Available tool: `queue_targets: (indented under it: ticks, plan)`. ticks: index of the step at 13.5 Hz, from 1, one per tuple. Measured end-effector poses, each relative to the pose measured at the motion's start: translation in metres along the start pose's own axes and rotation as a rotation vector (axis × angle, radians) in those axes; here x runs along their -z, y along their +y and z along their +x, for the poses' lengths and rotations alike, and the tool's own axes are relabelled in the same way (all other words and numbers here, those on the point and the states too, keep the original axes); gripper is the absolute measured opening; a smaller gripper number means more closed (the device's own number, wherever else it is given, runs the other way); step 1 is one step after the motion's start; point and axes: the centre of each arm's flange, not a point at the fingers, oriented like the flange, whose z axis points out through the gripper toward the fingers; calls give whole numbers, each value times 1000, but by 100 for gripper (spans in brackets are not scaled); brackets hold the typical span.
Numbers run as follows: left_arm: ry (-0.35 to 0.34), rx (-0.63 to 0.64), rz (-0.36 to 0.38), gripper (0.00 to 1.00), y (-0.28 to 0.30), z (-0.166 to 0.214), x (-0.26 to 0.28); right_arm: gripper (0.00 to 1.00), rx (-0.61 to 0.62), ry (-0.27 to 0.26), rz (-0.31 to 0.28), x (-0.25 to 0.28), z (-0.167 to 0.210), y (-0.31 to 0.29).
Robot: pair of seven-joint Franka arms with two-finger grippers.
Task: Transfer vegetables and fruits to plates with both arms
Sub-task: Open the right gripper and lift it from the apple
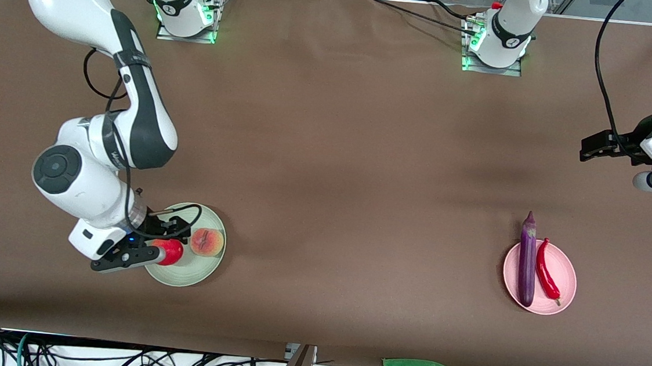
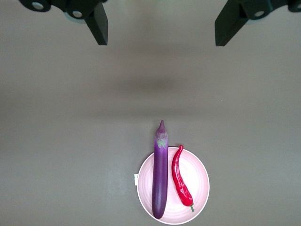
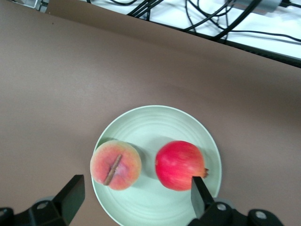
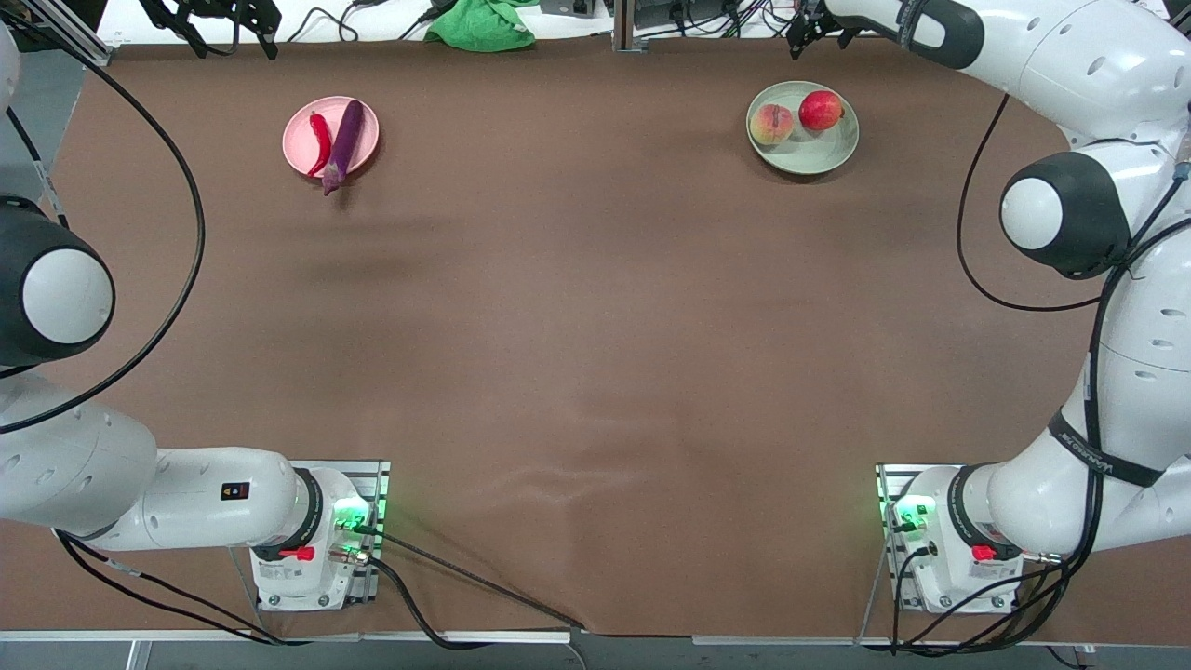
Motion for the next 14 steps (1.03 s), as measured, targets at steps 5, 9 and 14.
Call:
queue_targets:
  ticks: [5,9,14]
  plan:
    - [3,-8,-2,100,5,0,1,100,11,-76,-39,50,-11,6]
    - [3,-12,-13,100,8,0,1,100,-27,-148,-63,173,-46,19]
    - [-1,-16,-13,100,11,2,-2,100,-103,-177,-31,265,-118,41]
